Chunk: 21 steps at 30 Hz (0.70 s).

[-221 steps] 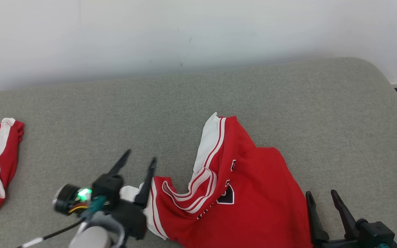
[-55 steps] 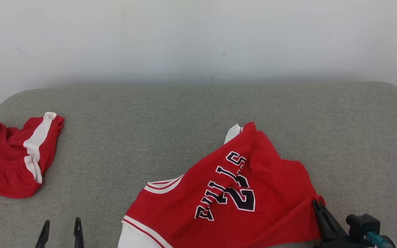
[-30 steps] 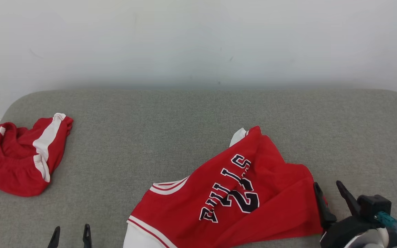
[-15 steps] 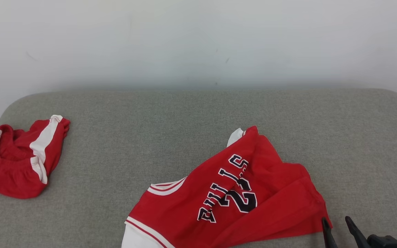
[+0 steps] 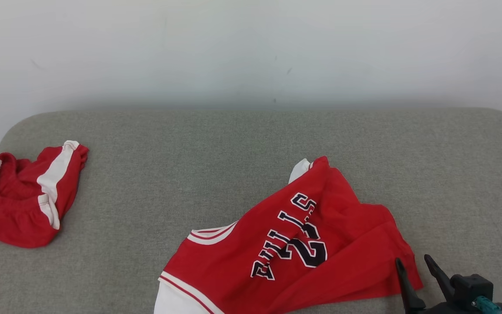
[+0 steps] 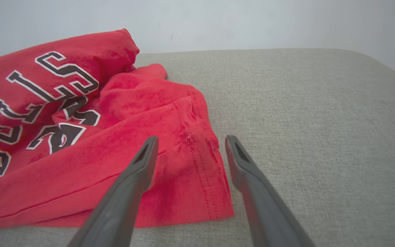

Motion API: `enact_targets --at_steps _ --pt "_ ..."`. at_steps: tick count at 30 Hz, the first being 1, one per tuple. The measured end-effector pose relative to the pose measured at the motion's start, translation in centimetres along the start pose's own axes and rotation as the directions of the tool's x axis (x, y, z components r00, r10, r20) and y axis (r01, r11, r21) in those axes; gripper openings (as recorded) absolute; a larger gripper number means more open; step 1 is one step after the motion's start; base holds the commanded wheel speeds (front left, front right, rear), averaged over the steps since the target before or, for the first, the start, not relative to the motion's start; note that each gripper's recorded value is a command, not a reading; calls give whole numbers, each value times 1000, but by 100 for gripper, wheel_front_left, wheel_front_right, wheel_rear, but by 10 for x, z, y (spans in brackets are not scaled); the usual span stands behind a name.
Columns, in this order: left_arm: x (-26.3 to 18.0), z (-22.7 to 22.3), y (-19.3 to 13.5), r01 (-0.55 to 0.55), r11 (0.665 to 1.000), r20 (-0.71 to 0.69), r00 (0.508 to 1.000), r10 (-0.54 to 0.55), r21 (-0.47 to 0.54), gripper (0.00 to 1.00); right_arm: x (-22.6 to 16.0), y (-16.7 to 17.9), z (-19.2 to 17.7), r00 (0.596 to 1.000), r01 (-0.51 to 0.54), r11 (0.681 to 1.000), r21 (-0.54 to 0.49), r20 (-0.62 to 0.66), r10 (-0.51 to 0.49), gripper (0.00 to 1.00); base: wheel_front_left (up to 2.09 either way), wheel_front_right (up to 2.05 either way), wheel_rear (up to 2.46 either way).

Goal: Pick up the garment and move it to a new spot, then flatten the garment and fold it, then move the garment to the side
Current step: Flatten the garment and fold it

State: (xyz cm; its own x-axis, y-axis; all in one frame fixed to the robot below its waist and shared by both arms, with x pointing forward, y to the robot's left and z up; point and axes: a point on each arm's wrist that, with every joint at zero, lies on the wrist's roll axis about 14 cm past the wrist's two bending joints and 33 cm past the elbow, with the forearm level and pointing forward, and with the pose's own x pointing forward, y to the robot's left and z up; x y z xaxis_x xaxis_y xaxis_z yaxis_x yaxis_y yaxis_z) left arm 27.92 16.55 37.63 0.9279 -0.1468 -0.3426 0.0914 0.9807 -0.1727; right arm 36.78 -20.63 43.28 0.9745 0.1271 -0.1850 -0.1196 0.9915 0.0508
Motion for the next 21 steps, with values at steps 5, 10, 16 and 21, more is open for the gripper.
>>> enact_targets --at_steps 5,10,16,21 --pt "4 -9 7 -4 1000 -44 999 4 -9 100 7 0 -4 1000 -10 1000 -7 -23 10 100 0 0 0" --pt "11 -9 11 -6 1000 -56 998 6 -8 100 14 1 -5 999 -19 1000 -13 -37 19 100 0 0 0" --pt "19 -8 8 6 1000 -66 998 -7 -21 100 21 5 -13 996 -40 999 -28 -77 38 100 0 0 0" --pt "23 -16 0 20 998 -97 995 -26 -66 0 25 9 -15 994 -57 998 -26 -92 55 0 0 0 0"
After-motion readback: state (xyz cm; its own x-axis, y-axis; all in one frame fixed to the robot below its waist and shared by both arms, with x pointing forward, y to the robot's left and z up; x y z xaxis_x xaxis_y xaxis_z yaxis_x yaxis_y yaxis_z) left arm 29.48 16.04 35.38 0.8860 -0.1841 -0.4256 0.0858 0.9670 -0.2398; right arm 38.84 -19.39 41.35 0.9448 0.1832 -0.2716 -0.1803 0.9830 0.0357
